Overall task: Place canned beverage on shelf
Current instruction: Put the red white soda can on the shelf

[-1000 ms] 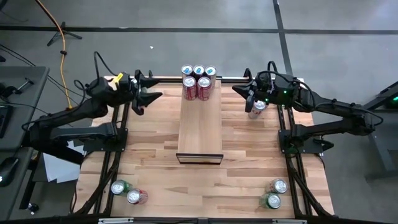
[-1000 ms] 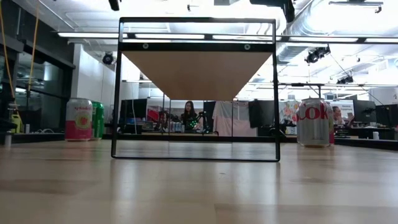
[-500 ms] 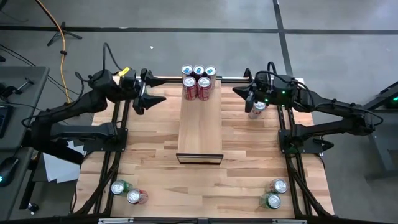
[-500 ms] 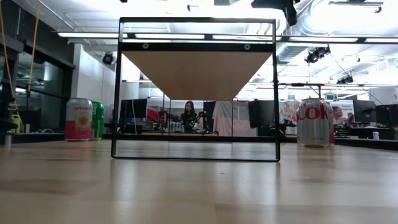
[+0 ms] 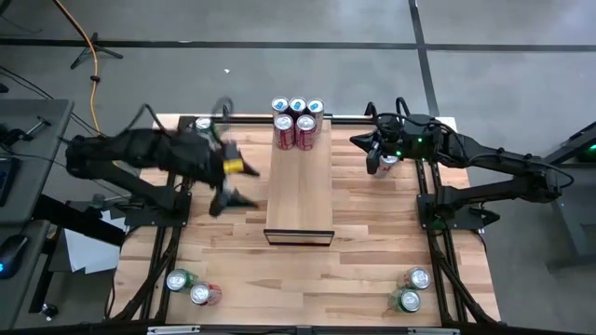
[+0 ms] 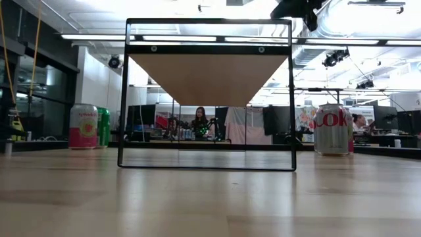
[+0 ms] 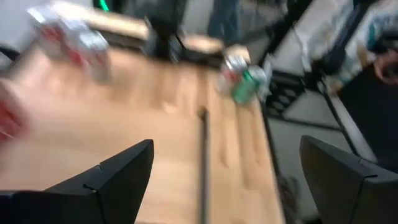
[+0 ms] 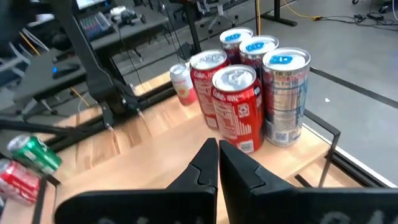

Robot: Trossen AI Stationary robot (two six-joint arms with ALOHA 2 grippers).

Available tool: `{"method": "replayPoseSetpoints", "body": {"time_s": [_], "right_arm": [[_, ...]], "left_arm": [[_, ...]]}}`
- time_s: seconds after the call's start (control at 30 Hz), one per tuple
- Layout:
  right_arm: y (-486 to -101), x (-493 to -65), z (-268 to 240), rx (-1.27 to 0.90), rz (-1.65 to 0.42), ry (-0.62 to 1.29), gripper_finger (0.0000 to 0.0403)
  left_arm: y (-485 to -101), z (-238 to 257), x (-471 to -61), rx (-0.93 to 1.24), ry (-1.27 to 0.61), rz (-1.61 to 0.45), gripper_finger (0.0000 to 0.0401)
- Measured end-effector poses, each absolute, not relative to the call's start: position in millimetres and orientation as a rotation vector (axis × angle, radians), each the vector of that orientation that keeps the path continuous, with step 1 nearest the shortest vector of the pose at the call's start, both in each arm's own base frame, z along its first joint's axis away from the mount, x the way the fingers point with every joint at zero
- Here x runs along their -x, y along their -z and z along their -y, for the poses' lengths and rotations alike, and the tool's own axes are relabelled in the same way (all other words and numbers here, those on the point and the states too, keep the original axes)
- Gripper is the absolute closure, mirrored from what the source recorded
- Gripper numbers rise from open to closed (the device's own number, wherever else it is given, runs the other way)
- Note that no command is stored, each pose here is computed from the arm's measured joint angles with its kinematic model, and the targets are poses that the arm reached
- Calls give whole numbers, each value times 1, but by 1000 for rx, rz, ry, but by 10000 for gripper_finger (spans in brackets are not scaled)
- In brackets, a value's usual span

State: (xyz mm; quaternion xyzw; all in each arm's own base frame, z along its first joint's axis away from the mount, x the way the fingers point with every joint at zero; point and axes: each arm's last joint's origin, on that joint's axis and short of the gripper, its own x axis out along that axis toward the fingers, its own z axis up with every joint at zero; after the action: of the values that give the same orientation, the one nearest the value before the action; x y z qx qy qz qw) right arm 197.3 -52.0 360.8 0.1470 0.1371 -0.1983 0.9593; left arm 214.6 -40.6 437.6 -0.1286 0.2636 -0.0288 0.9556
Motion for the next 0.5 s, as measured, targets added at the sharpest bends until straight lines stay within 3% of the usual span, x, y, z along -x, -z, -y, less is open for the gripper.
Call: {"method": "replayPoseSetpoints", "body": {"time_s": [0.3,0.5], "right_arm": [[-356,-196,52,-277,-333,404,402],[-356,-196,52,-272,-336,403,402]], "left_arm": [[-405,124,-226,588,100,-856,64],[-387,167,-216,659,93,-1016,64]]}}
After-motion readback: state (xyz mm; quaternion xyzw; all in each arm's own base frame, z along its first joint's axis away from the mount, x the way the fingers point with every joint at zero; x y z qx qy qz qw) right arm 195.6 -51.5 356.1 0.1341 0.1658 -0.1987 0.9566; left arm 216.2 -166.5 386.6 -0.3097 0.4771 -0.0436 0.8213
